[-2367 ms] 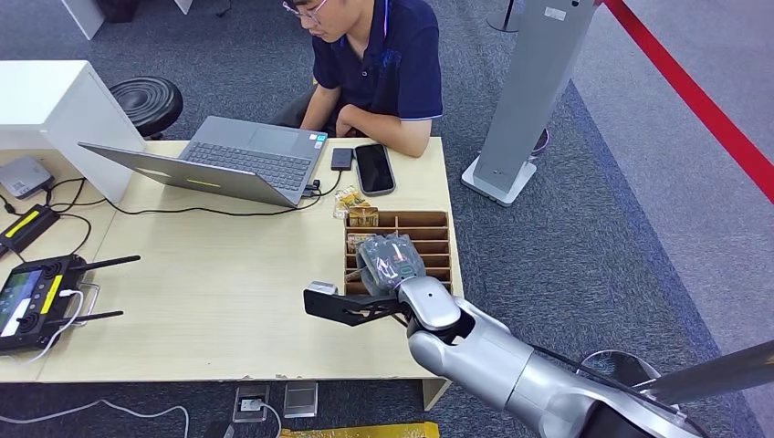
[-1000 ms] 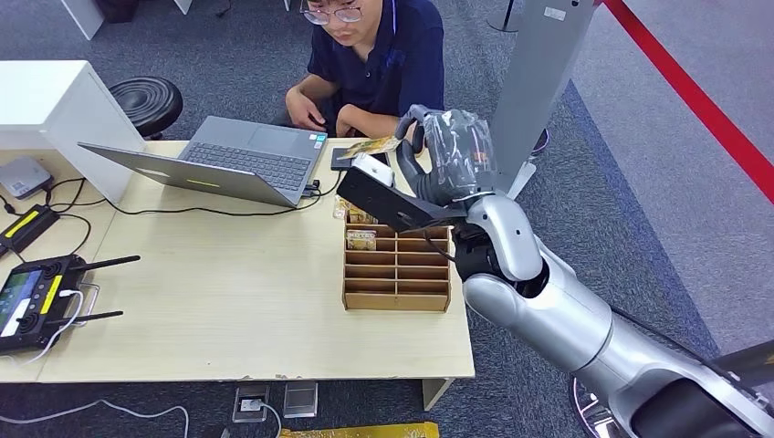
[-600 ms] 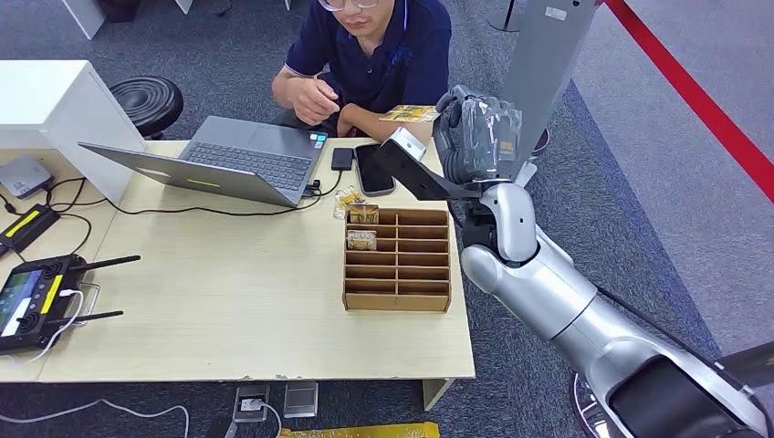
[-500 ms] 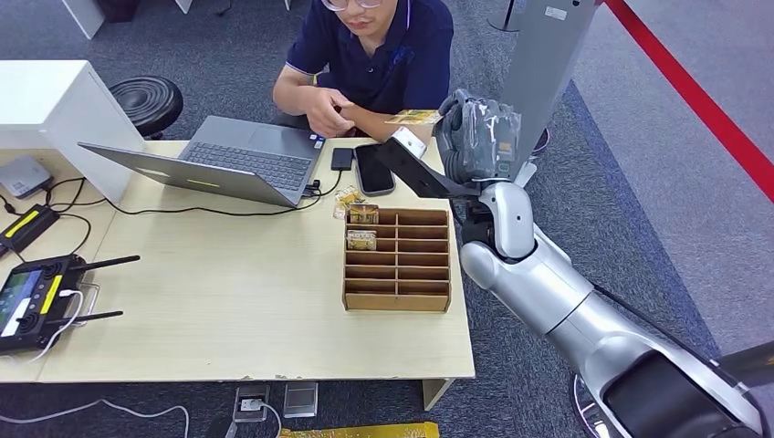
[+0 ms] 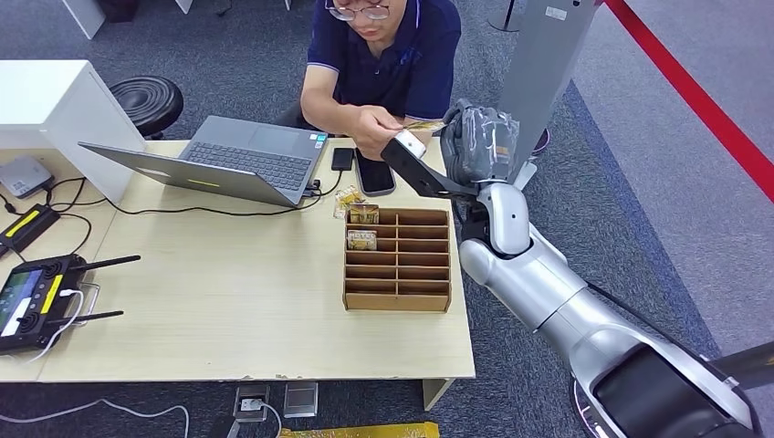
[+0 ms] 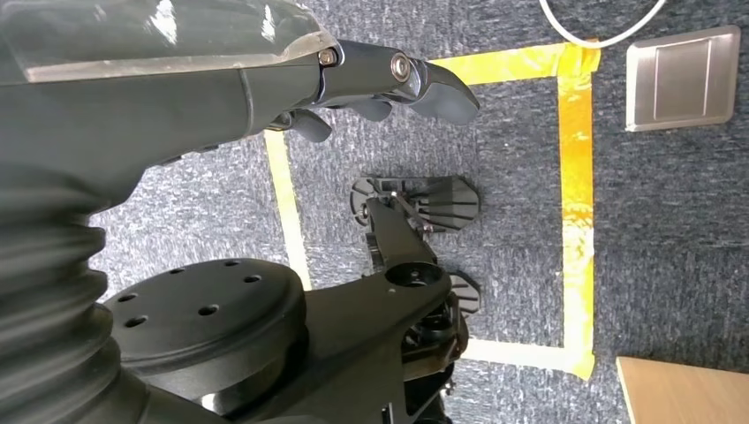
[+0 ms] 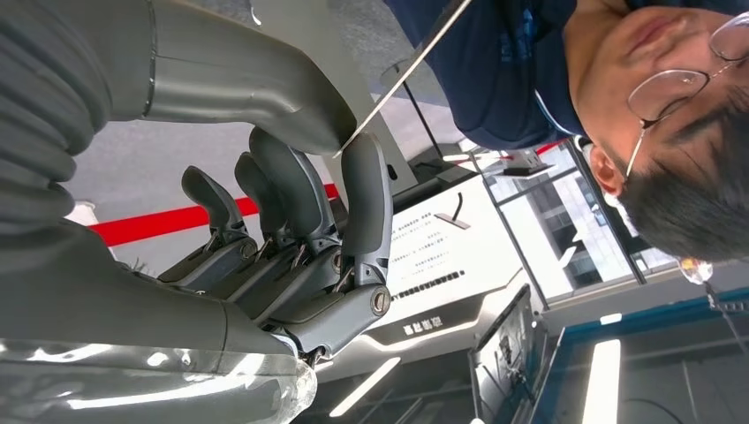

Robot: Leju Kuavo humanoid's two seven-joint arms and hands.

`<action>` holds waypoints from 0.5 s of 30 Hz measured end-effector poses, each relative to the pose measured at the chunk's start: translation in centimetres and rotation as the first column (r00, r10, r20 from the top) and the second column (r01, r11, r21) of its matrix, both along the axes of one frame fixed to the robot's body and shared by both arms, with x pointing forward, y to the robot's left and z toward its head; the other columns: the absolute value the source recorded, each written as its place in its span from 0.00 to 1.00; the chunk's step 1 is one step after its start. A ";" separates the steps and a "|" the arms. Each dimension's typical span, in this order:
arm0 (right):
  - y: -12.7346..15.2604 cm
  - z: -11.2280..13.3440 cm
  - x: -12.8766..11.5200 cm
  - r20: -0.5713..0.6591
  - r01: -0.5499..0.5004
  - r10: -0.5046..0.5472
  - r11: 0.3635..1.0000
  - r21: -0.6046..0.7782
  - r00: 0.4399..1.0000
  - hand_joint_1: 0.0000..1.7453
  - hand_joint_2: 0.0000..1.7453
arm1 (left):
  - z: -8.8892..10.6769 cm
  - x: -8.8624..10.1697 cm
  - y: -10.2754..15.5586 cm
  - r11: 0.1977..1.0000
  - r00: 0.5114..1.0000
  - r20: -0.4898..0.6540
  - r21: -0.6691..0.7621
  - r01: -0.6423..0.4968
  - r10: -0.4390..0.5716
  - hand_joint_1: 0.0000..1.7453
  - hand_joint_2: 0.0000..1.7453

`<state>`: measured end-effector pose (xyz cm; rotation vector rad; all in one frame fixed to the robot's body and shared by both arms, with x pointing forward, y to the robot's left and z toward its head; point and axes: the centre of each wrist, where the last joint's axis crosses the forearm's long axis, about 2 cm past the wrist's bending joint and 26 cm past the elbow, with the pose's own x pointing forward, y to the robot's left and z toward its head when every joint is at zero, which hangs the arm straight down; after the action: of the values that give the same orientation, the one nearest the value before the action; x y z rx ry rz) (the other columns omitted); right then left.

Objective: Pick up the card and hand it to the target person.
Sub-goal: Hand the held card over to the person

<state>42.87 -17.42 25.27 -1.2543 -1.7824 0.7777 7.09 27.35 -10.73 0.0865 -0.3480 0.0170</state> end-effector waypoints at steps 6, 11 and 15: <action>0.0 -0.3 0.1 -0.019 0.006 -0.006 1.000 0.001 1.000 0.00 1.00 | 0.0 0.2 0.0 1.000 1.000 0.010 -0.003 0.013 -0.013 0.00 0.50; 0.0 -0.5 0.1 -0.030 -0.006 0.006 1.000 0.016 1.000 0.00 1.00 | 0.0 0.1 0.0 1.000 1.000 0.023 0.000 0.005 -0.005 0.00 0.00; 0.3 -0.7 -0.3 -0.041 -0.050 0.054 0.995 0.086 0.998 0.00 1.00 | 0.0 -0.2 0.0 1.000 1.000 0.023 0.005 -0.008 0.008 0.00 0.00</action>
<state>42.61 -17.13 24.58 -1.1318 -1.8006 0.7450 6.90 27.35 -10.76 0.0931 -0.3712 0.0251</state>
